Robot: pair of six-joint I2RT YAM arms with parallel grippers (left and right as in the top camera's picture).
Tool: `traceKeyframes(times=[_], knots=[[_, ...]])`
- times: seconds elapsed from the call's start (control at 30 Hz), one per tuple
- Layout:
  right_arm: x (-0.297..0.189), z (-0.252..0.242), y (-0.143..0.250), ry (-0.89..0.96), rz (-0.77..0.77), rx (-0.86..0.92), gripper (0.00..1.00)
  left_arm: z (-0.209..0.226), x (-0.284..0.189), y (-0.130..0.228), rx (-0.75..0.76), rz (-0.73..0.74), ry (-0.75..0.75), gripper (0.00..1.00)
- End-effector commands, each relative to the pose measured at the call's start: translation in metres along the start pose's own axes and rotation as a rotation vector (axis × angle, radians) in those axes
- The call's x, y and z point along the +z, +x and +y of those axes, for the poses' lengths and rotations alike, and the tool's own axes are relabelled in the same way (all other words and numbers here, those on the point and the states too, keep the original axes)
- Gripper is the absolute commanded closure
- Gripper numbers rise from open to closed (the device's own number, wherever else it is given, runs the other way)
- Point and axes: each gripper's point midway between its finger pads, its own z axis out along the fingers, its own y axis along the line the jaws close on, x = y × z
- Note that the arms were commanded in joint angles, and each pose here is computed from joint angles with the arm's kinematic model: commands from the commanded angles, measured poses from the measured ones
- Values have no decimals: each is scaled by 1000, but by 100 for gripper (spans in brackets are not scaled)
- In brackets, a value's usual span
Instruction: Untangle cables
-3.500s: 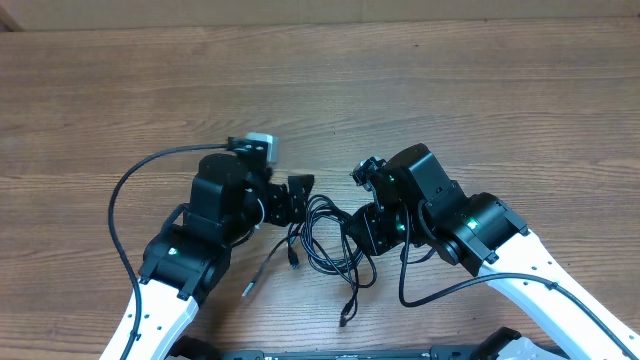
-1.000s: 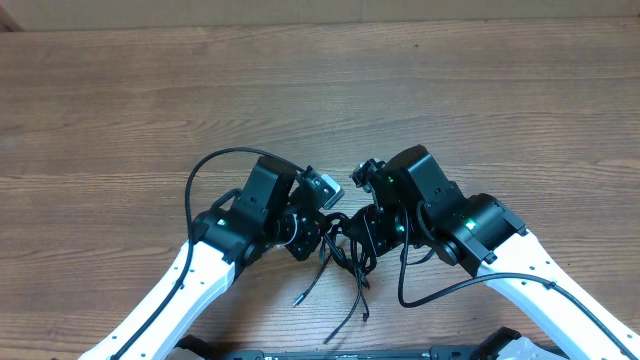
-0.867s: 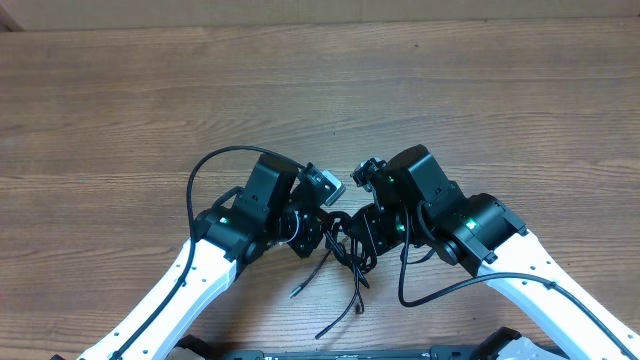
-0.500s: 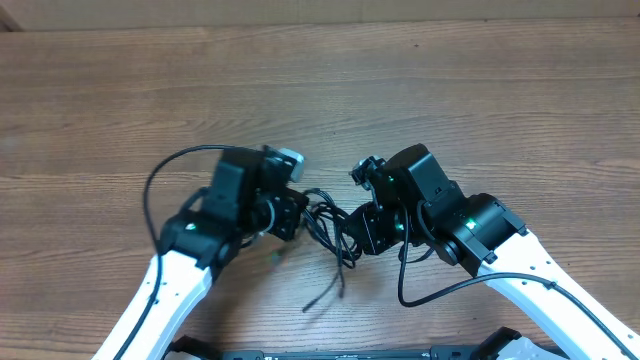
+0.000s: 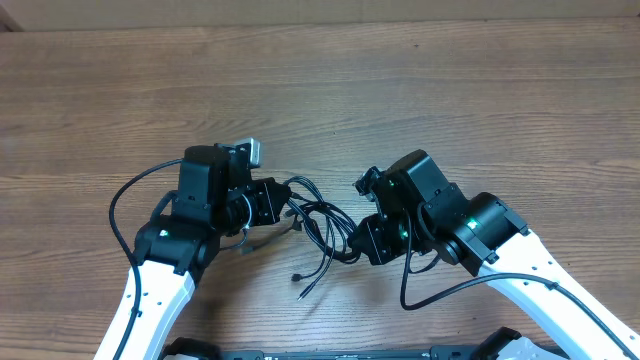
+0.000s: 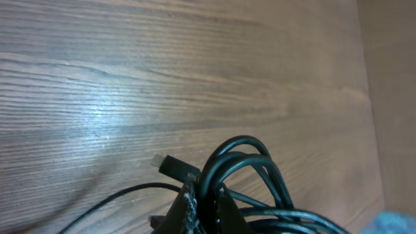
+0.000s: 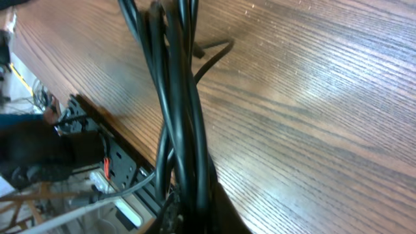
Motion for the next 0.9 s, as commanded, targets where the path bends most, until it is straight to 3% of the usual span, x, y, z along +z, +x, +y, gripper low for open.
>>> traceKeyframes(times=[0.0, 0.07, 0.2, 0.27, 0.5, 0.57, 0.73, 0.87], knots=[[-6, 2, 6, -4, 3, -1, 68, 44, -17, -40, -65, -193, -199, 96], [-6, 7, -8, -21, -51, -28, 43, 36, -15, -36, 10, -158, -157, 96], [-11, 17, -42, -46, -193, -94, 25, 12, -11, -23, 154, -83, -21, 96], [-14, 18, -57, -35, -257, -115, 23, -3, -11, -16, 235, -52, 64, 96], [-6, 16, -77, -28, -305, -137, 23, -54, -23, 7, 493, 10, 391, 96], [1, 13, -77, -22, -288, -136, 28, -61, -27, 11, 522, 17, 439, 96], [17, 7, -72, -25, -227, -114, 53, -58, -26, 10, 534, 10, 423, 96], [19, 11, -66, -54, -197, -109, 65, -38, -18, -2, 467, -15, 285, 96]])
